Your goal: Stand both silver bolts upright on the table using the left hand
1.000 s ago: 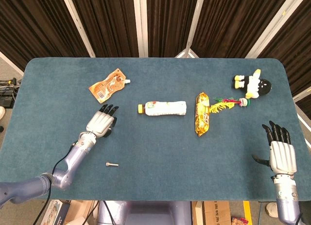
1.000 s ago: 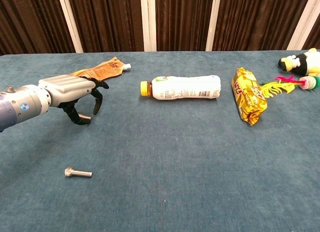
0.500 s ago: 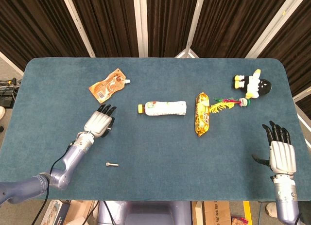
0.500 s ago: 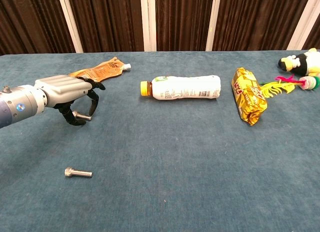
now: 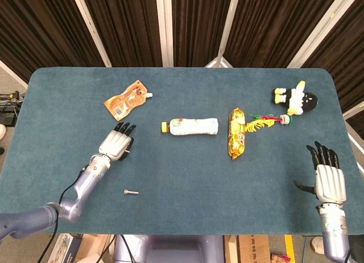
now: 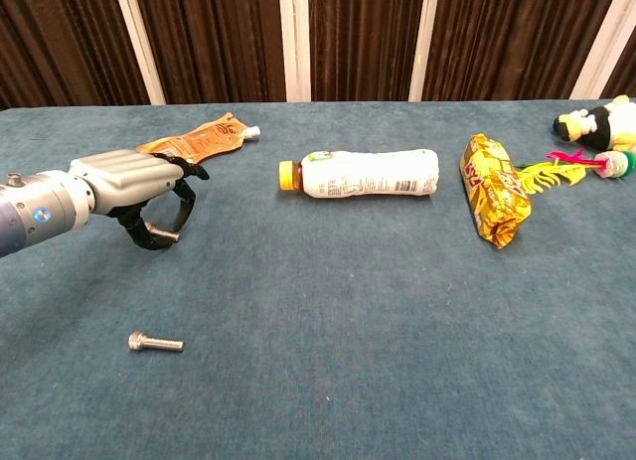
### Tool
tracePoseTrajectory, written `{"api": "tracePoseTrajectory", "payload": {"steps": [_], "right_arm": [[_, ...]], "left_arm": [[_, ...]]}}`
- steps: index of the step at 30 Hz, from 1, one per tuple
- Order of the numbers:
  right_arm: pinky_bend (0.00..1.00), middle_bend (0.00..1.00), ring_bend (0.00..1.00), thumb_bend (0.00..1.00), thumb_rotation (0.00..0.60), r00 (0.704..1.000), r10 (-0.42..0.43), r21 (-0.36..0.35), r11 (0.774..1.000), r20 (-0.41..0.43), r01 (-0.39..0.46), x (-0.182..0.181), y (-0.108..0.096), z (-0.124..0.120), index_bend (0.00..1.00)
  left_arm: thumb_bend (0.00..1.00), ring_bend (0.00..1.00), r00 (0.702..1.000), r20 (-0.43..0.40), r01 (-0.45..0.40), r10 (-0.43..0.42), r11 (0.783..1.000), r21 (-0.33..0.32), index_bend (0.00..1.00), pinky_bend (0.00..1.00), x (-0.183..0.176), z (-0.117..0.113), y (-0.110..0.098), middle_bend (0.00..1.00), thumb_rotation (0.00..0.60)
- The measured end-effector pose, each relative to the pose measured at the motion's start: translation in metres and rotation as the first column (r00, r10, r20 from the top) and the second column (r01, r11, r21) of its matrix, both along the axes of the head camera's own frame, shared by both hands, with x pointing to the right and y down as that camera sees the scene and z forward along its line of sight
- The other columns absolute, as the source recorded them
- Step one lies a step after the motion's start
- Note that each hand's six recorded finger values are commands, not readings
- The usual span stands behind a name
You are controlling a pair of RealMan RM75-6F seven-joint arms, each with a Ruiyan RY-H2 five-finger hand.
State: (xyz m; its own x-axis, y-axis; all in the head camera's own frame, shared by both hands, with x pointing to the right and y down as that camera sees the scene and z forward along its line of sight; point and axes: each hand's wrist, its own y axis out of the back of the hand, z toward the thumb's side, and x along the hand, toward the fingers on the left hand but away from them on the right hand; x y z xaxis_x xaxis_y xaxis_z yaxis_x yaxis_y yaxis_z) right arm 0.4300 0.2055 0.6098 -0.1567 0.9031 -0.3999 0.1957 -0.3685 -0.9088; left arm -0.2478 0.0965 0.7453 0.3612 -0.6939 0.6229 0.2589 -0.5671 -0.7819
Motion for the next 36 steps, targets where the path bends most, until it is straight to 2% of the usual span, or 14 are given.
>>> {"api": "tracePoseTrajectory", "payload": {"steps": [14, 22, 36], "right_arm": [[0.0, 0.07, 0.02, 0.07, 0.6, 1.0, 0.005, 0.0, 1.0, 0.004, -0.005, 0.0006, 0.0002, -0.0005, 0.14], [0.0, 0.07, 0.02, 0.07, 0.6, 1.0, 0.005, -0.003, 1.0, 0.005, -0.005, 0.0002, 0.0002, 0.0002, 0.14], [0.0, 0.07, 0.02, 0.07, 0.6, 1.0, 0.011, -0.003, 1.0, 0.009, -0.011, 0.0011, 0.0, 0.0, 0.14]], "left_arm": [[0.46, 0.0, 1.0, 0.011, 0.002, -0.002, 1.0, -0.004, 0.51, 0.0, -0.0007, 0.0, 0.001, 0.05, 0.6], [0.47, 0.0, 1.0, 0.007, -0.009, 0.009, 1.0, -0.001, 0.55, 0.0, 0.0041, -0.0015, 0.0019, 0.05, 0.6], [0.48, 0.0, 1.0, 0.015, -0.01, 0.01, 1.0, -0.003, 0.57, 0.0, 0.004, -0.001, 0.0032, 0.05, 0.6]]}}
